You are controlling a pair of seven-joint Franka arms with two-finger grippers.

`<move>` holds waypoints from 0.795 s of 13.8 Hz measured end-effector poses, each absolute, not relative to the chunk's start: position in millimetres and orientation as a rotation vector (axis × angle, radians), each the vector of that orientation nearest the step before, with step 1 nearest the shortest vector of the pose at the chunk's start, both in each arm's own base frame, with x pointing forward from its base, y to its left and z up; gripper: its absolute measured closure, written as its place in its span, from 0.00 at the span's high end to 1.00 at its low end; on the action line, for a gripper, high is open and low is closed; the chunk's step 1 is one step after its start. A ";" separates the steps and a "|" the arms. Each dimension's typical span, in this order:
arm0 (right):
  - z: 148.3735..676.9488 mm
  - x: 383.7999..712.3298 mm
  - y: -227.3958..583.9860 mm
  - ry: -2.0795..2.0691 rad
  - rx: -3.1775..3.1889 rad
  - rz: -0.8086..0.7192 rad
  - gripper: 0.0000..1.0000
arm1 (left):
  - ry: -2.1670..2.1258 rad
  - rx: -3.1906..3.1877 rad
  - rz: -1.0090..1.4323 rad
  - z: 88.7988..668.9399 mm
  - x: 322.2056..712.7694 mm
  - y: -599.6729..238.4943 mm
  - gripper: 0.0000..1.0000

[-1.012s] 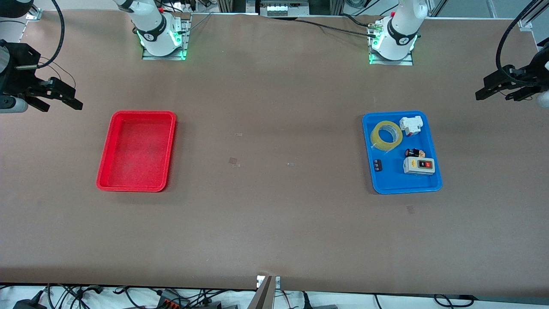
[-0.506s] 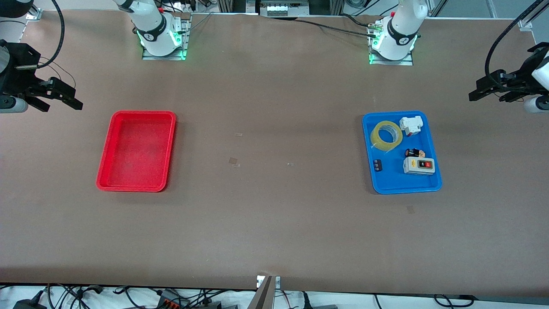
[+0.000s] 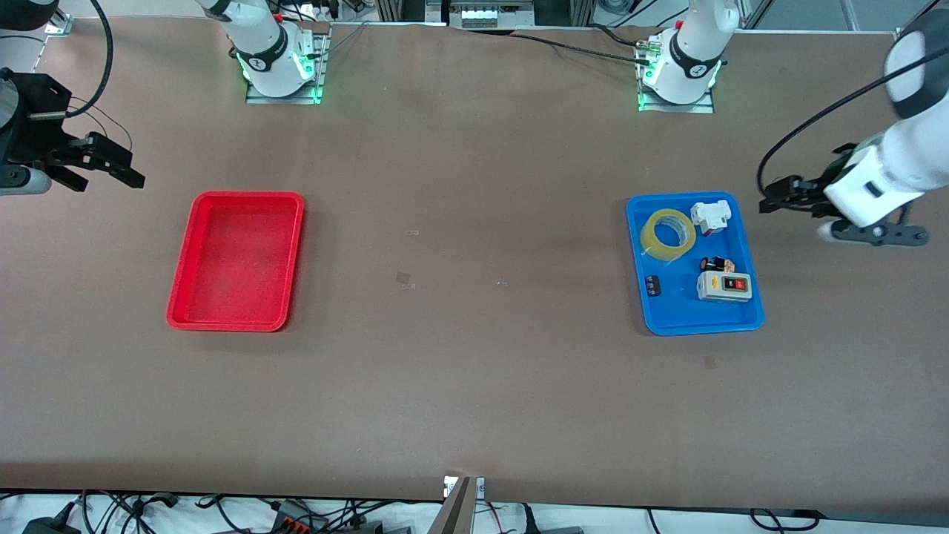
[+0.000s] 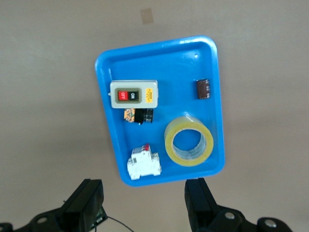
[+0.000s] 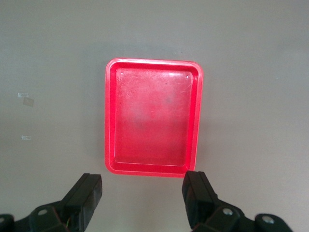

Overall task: Place and move tape with both arms
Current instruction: 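Reach the left gripper down to the yellow tape roll and grasp it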

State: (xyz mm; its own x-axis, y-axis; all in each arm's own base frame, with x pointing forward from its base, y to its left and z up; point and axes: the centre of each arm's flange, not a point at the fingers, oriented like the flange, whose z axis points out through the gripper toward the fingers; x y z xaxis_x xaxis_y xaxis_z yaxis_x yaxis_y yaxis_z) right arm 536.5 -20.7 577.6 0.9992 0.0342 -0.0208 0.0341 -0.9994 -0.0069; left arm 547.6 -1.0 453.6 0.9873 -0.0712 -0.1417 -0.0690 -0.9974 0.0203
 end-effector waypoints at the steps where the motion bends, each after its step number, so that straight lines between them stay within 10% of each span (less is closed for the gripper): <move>1: 577.6 536.5 -20.7 -0.053 -3.134 0.033 1.00 | -0.117 3.118 -0.209 434.0 542.5 -3.4 1.00; 11: 577.3 536.2 -20.4 -0.054 -3.134 0.038 1.00 | -0.224 3.096 -0.204 231.7 494.0 -42.2 1.00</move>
State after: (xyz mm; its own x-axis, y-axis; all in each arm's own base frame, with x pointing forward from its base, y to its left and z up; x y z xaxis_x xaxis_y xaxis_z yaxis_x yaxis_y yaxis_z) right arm 536.2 -20.4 577.3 0.9991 0.0347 -0.0240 0.0346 -0.9994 -0.0071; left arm 494.0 -42.2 231.7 0.9810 -0.1454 -0.1284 -0.1414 -0.9892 0.0398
